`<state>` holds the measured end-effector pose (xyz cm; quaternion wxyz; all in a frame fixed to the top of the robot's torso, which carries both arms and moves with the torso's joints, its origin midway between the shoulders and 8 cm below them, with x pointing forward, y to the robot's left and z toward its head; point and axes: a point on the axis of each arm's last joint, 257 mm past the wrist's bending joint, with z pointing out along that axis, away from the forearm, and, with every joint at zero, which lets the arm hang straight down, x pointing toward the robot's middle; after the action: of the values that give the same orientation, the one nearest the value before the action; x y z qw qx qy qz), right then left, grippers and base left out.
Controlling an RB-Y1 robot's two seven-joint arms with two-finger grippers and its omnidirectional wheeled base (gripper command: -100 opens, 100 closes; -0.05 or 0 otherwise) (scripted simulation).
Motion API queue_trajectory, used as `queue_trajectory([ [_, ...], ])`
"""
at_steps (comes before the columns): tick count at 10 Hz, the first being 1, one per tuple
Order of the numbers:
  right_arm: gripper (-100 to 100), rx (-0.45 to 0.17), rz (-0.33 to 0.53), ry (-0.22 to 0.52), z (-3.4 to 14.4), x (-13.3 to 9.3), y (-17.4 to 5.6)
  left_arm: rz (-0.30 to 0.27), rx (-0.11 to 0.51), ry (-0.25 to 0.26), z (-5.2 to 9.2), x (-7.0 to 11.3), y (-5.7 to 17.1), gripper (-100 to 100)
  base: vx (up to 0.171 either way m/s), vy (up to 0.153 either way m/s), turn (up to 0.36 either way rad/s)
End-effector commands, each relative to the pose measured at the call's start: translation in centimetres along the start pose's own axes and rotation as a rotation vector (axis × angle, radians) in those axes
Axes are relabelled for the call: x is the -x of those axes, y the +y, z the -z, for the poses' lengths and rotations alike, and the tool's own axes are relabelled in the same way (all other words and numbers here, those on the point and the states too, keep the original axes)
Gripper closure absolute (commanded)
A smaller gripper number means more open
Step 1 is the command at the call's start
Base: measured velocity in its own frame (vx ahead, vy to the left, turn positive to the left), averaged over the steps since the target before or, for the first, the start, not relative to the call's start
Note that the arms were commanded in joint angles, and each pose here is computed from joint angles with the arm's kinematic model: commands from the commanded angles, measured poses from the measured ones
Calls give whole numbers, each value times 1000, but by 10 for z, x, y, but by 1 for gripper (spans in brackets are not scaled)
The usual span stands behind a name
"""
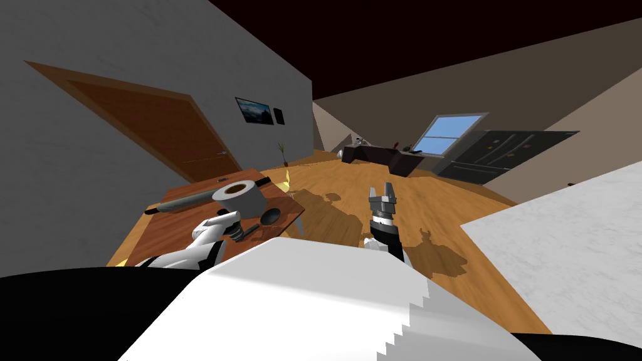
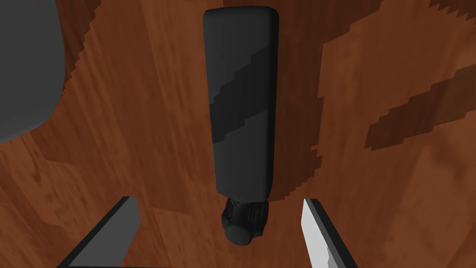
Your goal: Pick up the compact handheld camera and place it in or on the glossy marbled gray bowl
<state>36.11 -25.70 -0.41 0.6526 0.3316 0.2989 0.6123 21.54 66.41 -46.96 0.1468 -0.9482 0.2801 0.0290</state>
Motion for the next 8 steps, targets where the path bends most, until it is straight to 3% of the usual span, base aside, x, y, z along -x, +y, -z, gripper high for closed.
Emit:
queue_trajectory([
  [1,0,0,0,0,0,0,0,20,63,3,0,2,13,-100,40,27,-72],
  [2,0,0,0,0,0,0,0,20,63,3,0,2,13,-100,31,22,-44],
  [4,0,0,0,0,0,0,0,48,145,15,2,2,31,-100,36,33,-78],
  [5,0,0,0,0,0,0,0,48,149,14,2,2,31,-100,28,35,-39],
  [8,0,0,0,0,0,0,0,70,234,33,6,-1,51,-100,34,33,-49],
])
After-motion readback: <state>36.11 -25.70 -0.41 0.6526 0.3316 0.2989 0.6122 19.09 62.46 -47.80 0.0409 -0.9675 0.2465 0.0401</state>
